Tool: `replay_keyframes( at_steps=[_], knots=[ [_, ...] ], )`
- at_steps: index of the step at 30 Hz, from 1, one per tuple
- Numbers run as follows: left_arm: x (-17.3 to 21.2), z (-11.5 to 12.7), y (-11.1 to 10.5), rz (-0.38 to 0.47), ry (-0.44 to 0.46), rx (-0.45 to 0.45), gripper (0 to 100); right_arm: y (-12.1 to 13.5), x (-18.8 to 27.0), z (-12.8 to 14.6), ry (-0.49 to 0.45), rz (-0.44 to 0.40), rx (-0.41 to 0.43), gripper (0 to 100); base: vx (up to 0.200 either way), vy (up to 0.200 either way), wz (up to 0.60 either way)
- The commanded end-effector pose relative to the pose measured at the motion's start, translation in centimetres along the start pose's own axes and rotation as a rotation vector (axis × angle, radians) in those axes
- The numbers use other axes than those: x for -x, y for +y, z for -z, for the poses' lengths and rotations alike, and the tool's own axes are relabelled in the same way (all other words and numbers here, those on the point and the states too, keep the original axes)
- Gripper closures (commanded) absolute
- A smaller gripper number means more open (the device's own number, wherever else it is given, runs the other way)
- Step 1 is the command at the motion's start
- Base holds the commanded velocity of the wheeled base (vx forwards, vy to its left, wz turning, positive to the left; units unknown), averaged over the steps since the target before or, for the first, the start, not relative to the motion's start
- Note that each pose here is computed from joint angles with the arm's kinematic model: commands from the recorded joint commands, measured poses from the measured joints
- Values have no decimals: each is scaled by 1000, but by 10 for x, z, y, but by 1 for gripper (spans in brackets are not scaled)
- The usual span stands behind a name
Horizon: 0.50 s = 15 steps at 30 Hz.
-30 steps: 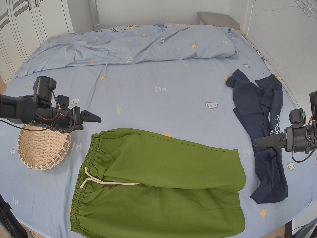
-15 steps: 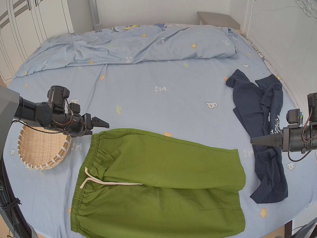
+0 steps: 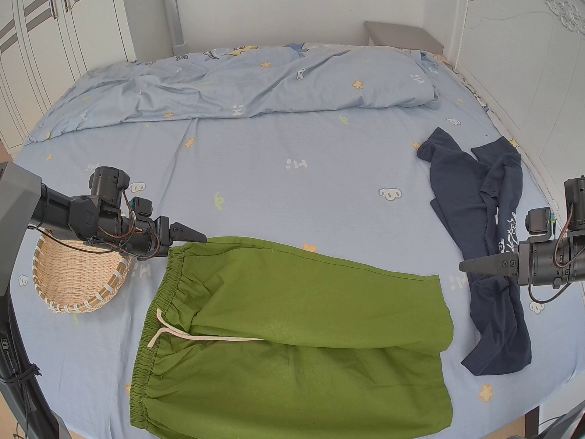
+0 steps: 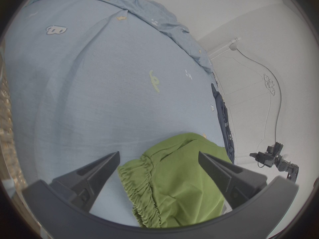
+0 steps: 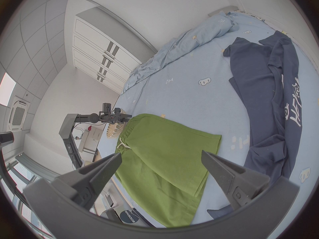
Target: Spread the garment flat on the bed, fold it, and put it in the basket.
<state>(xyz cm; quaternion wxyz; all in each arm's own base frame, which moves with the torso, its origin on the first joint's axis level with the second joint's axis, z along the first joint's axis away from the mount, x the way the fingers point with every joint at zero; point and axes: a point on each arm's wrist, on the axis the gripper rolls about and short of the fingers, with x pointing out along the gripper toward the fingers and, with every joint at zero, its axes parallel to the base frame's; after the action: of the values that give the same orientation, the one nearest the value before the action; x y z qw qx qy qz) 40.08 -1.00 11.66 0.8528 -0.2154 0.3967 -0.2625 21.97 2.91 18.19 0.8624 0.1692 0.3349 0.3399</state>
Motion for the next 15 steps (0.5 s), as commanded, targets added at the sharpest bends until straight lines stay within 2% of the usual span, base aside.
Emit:
replay_keyframes(
  at_steps=[1, 9, 15],
  knots=[
    [0, 0, 0, 2, 1, -8, 100, 0, 0, 0, 1, 0, -1, 0, 0, 0, 0],
    [0, -1, 13, -9, -19, -2, 100, -1, -1, 0, 4, 0, -2, 0, 0, 0, 0],
    [5, 1, 17, -18, -27, 8, 100, -16, -12, 0, 39, 27, -53, 0, 0, 0, 0]
  ],
)
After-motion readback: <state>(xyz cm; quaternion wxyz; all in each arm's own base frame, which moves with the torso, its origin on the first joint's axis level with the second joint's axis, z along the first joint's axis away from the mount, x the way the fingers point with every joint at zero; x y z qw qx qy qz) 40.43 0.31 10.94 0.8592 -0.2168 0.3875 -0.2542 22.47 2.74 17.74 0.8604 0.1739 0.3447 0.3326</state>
